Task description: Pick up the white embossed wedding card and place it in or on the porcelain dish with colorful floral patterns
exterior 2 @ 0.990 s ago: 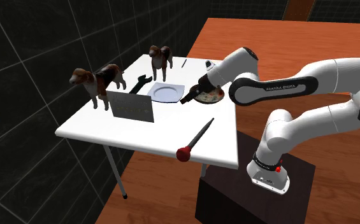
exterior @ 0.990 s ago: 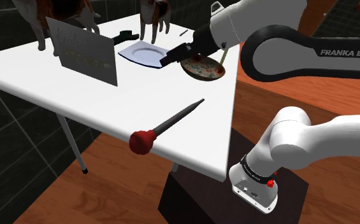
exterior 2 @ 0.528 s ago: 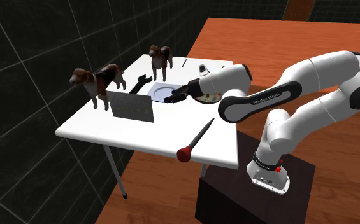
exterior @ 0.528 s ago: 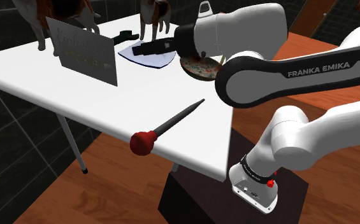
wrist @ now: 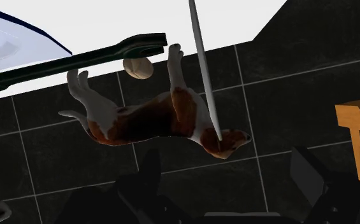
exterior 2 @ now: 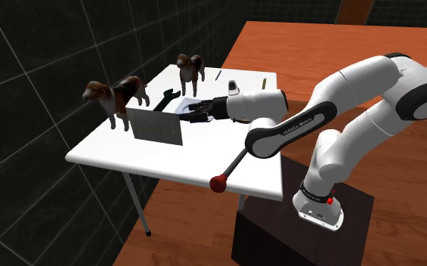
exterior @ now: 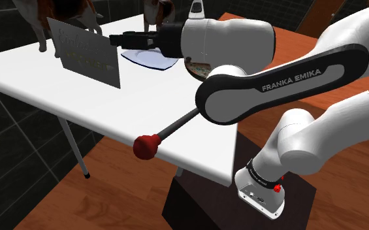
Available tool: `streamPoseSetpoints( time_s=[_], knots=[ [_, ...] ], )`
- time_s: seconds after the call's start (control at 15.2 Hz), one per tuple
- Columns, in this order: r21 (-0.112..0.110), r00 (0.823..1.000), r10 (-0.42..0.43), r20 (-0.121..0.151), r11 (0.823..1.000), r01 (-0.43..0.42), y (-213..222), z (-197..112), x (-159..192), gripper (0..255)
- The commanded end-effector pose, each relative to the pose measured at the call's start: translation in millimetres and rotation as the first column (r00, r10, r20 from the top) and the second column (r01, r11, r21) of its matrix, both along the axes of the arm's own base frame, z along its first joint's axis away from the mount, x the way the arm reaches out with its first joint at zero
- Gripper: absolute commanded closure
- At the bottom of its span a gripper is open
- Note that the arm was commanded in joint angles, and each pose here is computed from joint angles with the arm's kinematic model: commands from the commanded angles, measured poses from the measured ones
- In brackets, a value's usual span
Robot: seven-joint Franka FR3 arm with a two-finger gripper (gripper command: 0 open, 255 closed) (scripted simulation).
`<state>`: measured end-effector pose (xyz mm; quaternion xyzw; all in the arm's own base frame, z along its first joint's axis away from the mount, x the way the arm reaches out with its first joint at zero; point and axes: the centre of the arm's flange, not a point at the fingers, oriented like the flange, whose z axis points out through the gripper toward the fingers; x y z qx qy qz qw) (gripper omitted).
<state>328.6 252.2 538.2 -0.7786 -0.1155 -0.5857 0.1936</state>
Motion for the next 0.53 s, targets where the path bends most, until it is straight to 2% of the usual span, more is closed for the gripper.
streamPoseSetpoints(
  time_s=[0.0, 0.13, 0.46],
  knots=[
    [0.001, 1.0, 0.0, 0.003, 1.0, 0.0, 4.6, -1.9, 9.1, 0],
    [0.001, 1.0, 0.0, 0.003, 1.0, 0.0, 10.6, -5.1, 20.9, 0],
    [0.001, 1.0, 0.0, 0.003, 1.0, 0.0, 10.6, -5.1, 20.9, 0]
  ],
)
